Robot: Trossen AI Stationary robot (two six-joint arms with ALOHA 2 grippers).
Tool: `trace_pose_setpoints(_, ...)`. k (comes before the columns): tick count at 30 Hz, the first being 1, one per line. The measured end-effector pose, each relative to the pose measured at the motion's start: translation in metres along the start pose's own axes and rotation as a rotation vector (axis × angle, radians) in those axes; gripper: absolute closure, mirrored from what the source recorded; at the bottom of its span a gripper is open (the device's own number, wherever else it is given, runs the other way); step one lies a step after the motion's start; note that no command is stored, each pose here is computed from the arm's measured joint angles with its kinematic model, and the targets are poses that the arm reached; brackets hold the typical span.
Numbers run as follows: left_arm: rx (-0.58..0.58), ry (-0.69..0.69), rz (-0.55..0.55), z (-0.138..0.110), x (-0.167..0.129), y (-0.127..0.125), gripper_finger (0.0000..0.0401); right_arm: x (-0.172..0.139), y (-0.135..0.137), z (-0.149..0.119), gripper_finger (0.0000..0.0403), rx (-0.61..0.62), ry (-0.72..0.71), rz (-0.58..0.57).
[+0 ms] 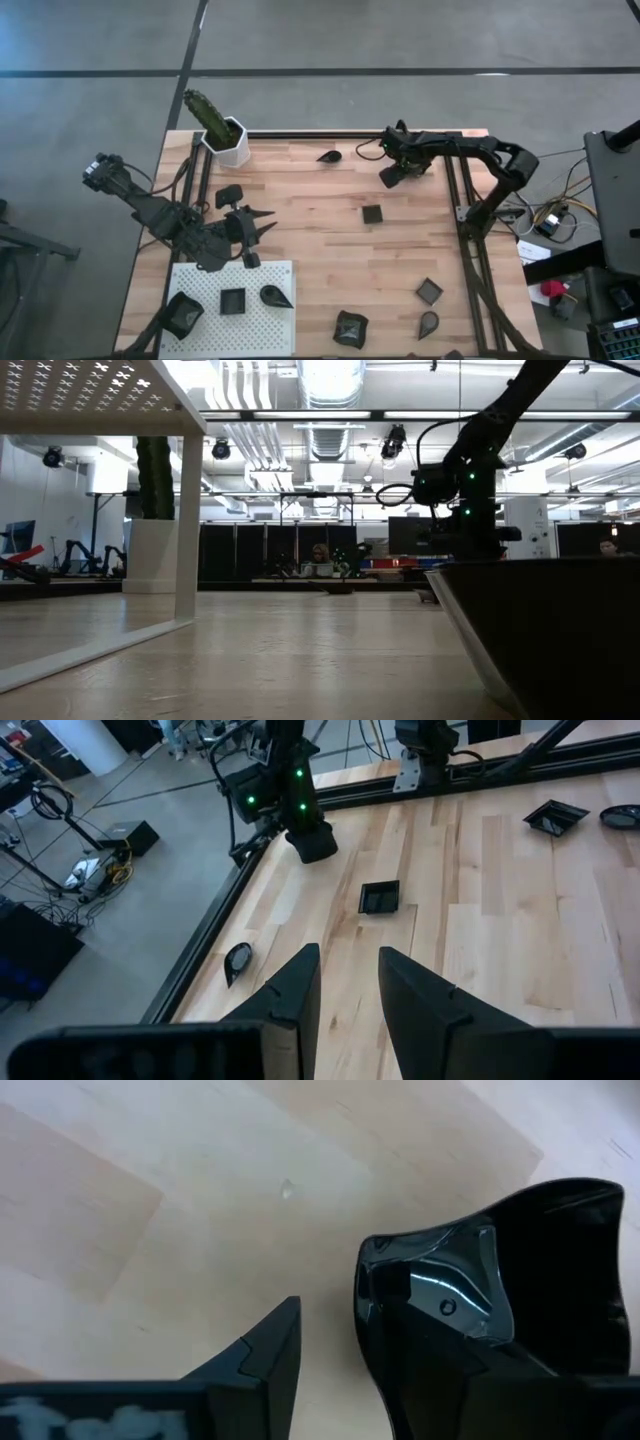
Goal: Pick & Place Mini shaped plates
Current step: Stack the distorted square plate on top of the other distorted square plate on the shelf
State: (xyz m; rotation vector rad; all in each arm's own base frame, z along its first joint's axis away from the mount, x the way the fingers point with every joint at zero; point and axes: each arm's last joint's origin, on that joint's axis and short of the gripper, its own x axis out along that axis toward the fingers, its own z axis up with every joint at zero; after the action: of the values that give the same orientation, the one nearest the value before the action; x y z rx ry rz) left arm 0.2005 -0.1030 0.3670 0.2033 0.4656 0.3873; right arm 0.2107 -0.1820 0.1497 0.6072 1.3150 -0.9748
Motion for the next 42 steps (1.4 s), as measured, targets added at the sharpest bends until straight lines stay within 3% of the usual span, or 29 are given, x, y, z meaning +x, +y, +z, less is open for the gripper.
trace_pose_setpoints(4, 0.0, 0.0, 0.0, 0.0, 0.0, 0.0, 0.0302, 0.001, 0.0, 0.0, 0.0295, -0.031, -0.001, 0.0)
trace_pose_setpoints(10, -0.001, 0.0, 0.0, 0.0, 0.0, 0.0, 0.0302, -0.002, 0.002, 0.0, 0.0385, -0.101, -0.016, -0.008)
trace_pose_setpoints(16, 0.002, 0.0, 0.0, 0.0, 0.0, 0.0, 0.0302, -0.016, 0.019, -0.004, 0.0394, -0.186, -0.066, -0.028)
trace_pose_setpoints(23, 0.014, -0.001, 0.0, 0.0, 0.0, 0.0, 0.0302, -0.058, 0.068, -0.003, 0.0394, -0.346, -0.216, 0.053)
trace_pose_setpoints(33, 0.014, -0.001, -0.001, 0.0, 0.0, 0.0, 0.0302, -0.1, 0.158, -0.02, 0.0394, -0.795, -0.387, 0.096)
trace_pose_setpoints(42, 0.017, 0.002, -0.002, 0.0, 0.0, 0.0, 0.0302, -0.098, 0.232, -0.056, 0.0394, -1.307, -0.465, 0.101)
